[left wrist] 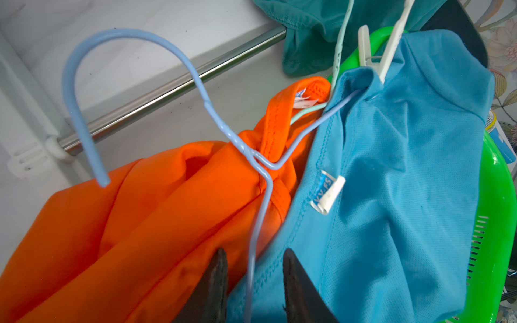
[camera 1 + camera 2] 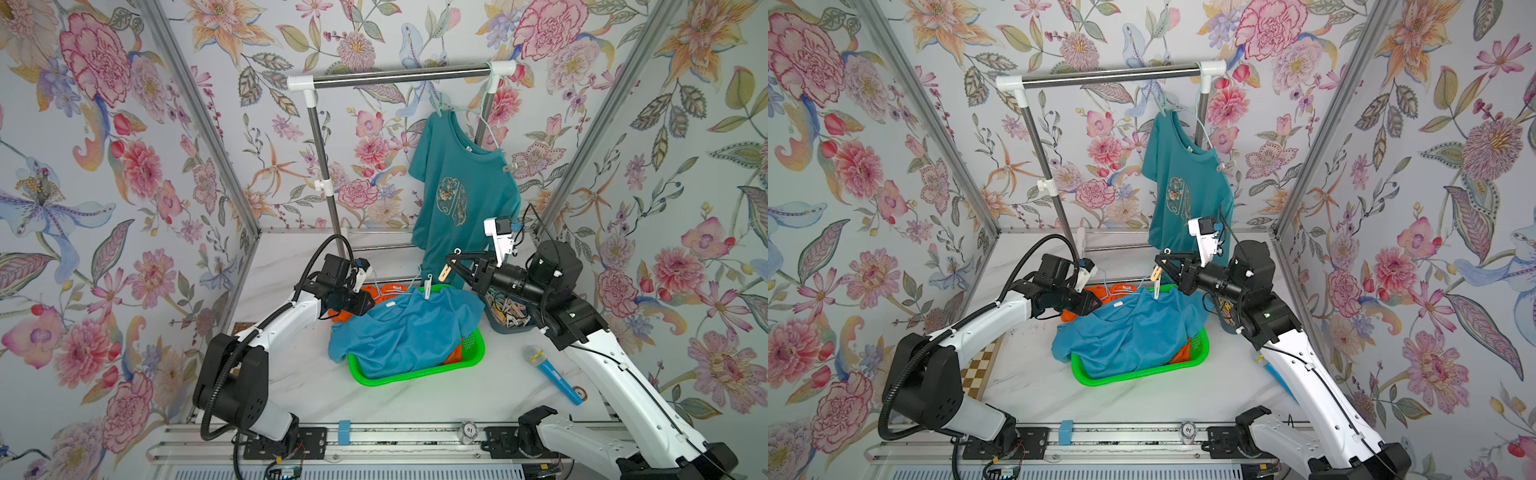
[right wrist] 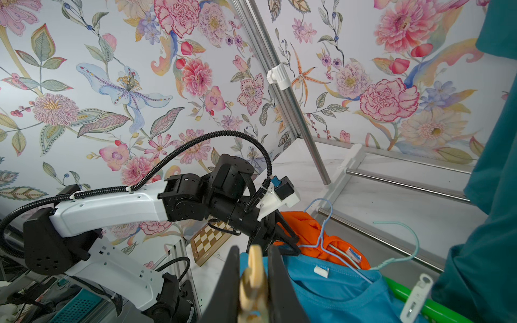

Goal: Use clothespins to secure the t-shirt on both sides of the hanger
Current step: Pick up the hanger from the basket.

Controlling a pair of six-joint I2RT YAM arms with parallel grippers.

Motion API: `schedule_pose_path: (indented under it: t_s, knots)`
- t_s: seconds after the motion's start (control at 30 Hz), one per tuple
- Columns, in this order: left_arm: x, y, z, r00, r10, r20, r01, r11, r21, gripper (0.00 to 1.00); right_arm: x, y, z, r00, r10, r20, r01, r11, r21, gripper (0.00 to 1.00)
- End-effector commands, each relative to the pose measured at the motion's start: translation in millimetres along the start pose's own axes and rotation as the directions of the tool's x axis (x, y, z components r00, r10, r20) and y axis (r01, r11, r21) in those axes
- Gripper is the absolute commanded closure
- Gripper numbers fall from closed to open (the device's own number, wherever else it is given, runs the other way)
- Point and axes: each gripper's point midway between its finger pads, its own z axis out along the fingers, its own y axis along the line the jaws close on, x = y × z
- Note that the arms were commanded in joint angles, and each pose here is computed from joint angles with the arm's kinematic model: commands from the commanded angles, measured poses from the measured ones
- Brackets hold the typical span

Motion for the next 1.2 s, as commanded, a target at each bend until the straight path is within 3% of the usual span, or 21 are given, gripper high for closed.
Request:
schedule_pose_path:
  t_s: [0.0, 0.1, 0.23, 0.47, 0.8, 1.0, 1.17]
  knots:
    - [-6, 1, 10, 0.999, 0.019, -0.025, -0.019, 1.000, 0.004, 0.67, 2, 0, 1, 1.000, -0.004, 0.001, 0.004, 1.000, -0.018, 0.89]
    - [-9, 0, 16, 0.999, 0.031, -0.037, -0.031, 1.000, 0.003, 0.73, 3, -1, 2, 1.000, -0.002, -0.001, 0.002, 1.000, -0.018, 0.89]
    - [-11, 0, 17, 0.998, 0.036, -0.046, -0.036, 0.999, -0.001, 0.89, 5, -5, 4, 1.000, 0.003, -0.007, -0.003, 1.000, -0.017, 0.89]
    - [-27, -14, 0, 0.998, 0.064, -0.015, -0.064, 0.998, 0.001, 0.93, 7, -5, 8, 1.000, 0.002, -0.019, -0.003, 0.999, -0.035, 0.89]
    - [-87, -61, -71, 0.976, 0.157, 0.153, -0.159, 0.987, 0.001, 0.93, 14, 37, 23, 0.972, -0.207, -0.108, 0.199, 0.977, -0.082, 0.89]
    - [-131, -78, -126, 0.943, 0.200, 0.265, -0.182, 0.979, -0.090, 0.95, 4, 60, 16, 0.966, -0.249, -0.067, 0.241, 0.964, -0.110, 0.89]
    - [-168, -99, -167, 0.915, 0.184, 0.360, -0.166, 0.983, -0.082, 0.95, -9, 99, 3, 0.937, -0.348, -0.024, 0.340, 0.927, -0.156, 0.88]
